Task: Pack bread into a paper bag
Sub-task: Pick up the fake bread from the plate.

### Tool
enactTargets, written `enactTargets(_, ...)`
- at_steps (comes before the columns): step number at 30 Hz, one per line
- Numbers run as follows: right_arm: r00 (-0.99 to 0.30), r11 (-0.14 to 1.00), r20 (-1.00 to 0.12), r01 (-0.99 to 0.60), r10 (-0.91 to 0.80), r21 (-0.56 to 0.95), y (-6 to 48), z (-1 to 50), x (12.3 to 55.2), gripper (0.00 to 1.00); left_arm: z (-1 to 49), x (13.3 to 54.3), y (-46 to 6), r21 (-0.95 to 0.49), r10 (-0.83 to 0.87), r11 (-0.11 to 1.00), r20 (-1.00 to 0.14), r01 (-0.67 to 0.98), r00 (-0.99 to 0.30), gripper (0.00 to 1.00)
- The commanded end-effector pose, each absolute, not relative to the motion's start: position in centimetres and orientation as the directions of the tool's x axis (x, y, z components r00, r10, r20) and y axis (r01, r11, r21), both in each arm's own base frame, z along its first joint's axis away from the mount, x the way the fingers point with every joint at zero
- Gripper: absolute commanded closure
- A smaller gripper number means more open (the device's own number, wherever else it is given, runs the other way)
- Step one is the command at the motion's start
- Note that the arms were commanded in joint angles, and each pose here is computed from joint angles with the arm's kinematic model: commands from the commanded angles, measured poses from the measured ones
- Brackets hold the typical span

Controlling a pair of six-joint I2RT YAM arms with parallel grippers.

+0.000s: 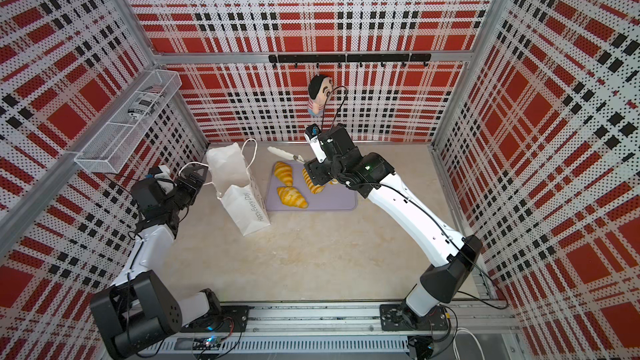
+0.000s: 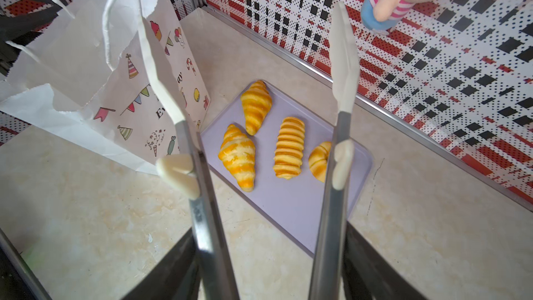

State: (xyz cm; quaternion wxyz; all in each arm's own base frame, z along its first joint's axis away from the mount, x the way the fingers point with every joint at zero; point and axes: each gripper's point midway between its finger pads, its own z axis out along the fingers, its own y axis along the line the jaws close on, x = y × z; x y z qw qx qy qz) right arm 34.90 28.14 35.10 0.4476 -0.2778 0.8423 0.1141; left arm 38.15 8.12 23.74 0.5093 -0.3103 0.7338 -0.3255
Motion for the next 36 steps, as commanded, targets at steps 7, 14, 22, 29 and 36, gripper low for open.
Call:
enactTargets(7, -0.53, 0.827, -0.77, -0.562, -0.354, 0.007, 26.7, 32.4, 36.0, 0.26, 23.9, 39.5, 7.9, -0.779, -0.756, 0.621, -0.565, -0.087, -0.331, 0.02)
enactTargets(14, -0.624, 0.833, -0.642, -0.552, -0.445, -0.042, 27.0, 25.6, 37.6, 0.26, 24.1, 40.1, 8.6, -0.766, -0.747, 0.635, -0.573, -0.104, -0.338, 0.02)
enactTargets(22, -0.715, 0.881, -0.563, -0.469, -0.414, -0.052, 24.7, 20.5, 40.7, 0.27, 24.5, 40.4, 9.4, -0.763, -0.744, 0.638, -0.576, -0.103, -0.338, 0.02)
enactTargets(29, -0.755, 0.903, -0.529, -0.425, -0.387, -0.055, 23.3, 17.6, 42.4, 0.28, 24.1, 40.3, 9.4, -0.768, -0.749, 0.631, -0.567, -0.106, -0.343, 0.02)
enactTargets(36, -0.772, 0.906, -0.5, -0.417, -0.392, -0.067, 23.3, 15.4, 43.6, 0.29, 24.1, 40.1, 9.4, -0.768, -0.747, 0.632, -0.569, -0.104, -0.343, 0.02)
